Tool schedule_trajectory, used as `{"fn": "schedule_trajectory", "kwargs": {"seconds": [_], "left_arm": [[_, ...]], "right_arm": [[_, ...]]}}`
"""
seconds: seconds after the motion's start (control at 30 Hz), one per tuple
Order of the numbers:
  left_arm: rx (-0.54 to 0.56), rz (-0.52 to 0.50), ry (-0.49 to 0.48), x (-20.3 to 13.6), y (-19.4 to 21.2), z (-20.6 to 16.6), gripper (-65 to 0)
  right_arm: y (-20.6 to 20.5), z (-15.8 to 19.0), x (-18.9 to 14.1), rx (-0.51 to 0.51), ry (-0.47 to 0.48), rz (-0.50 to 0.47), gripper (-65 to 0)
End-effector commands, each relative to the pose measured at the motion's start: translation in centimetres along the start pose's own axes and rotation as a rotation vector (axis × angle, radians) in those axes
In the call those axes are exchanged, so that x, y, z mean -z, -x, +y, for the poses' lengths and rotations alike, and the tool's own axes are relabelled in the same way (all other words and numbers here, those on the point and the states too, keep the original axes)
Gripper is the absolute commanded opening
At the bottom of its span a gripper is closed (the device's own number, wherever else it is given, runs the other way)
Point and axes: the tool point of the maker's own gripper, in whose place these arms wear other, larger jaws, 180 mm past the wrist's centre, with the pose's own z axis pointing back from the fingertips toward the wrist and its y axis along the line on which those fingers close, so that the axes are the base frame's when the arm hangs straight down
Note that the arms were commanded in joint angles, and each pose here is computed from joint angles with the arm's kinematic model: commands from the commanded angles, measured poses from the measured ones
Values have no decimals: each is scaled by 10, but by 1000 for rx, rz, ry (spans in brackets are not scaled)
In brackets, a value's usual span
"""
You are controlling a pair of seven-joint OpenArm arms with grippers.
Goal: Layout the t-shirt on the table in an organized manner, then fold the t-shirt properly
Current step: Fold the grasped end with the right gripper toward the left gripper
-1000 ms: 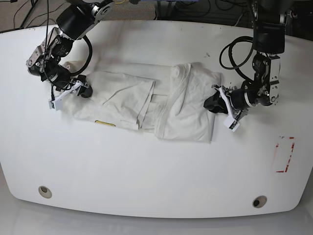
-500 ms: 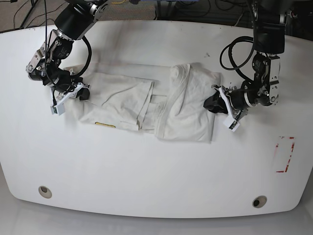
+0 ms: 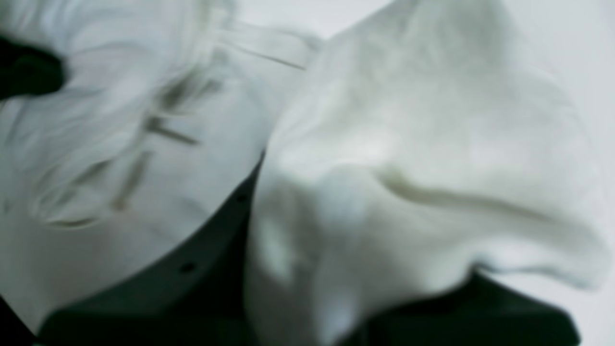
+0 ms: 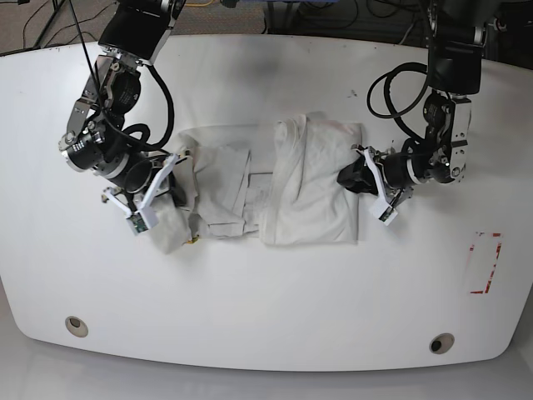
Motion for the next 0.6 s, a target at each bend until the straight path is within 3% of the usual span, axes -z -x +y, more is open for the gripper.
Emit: {"fn": "schedule_trajectory", "kwargs": {"seconds": [0.0,0.27,0.57], "left_arm": [[19,227,-55,1,51,6,-517],[-30,204,-59,14,45,-5,-515],[-35,210,-43,20,44,-13,-515]], "right_arm": [[-27,21,1,-53,-42,-75,-650],[-44,71,17,-95,-165,-116,-650],[-49,103,24,-131,-241,-124,-650]]}}
